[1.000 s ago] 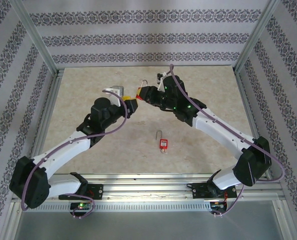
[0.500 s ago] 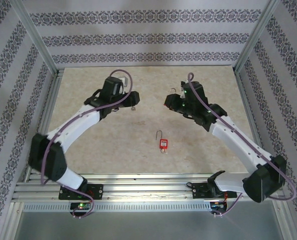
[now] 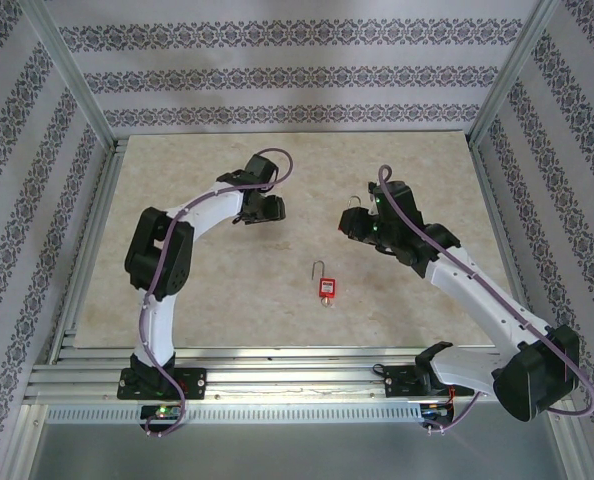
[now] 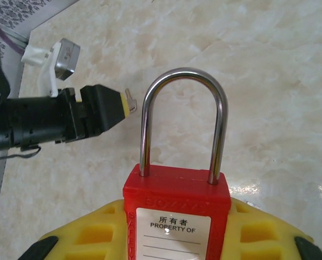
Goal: Unlock with the key
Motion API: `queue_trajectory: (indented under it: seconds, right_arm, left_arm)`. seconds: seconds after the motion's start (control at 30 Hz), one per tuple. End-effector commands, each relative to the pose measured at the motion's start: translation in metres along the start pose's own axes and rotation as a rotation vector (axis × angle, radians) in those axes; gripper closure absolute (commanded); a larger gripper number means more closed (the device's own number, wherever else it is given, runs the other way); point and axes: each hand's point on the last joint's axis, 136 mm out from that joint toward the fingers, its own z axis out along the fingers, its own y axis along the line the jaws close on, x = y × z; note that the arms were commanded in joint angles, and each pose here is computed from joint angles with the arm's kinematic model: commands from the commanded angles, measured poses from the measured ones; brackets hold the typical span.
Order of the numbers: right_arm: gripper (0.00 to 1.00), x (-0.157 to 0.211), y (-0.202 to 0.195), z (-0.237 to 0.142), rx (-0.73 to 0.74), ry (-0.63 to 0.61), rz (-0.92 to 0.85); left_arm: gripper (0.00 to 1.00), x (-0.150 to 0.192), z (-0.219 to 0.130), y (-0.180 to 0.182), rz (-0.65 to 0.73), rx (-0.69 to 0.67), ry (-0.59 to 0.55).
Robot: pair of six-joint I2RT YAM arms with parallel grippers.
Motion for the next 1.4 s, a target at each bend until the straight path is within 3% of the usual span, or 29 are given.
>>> queue_trajectory:
  seconds: [0.0,0.43,0.73,1.0,1.37]
  right_arm:
    - [1.0,-0.001,0.0,0.003,-0.023,-0.008,-0.024]
    - [1.0,0.007,-0.019,0.014,-0.002,0.018,-0.021]
    - [1.0,0.025,-0.08,0.041,0.238,0.175,-0.044]
    - [1.0,0.038,-0.103,0.058,0.297,0.218,-0.027]
    - [0.98,0.054,-0.144,0.08,0.452,0.368,-0.039]
  left_arm:
    - [0.42,-0.003,0.007,0.019,-0.071,-0.061,0.036]
    - [0.49,-0.003,0.03,0.029,-0.036,-0.139,0.102]
    - [0.63,0.007,0.035,0.033,0.025,-0.152,0.149]
    - [0.76,0.01,0.035,0.035,0.068,-0.15,0.156]
    - [0.93,0.009,0.022,0.029,0.129,-0.098,0.113]
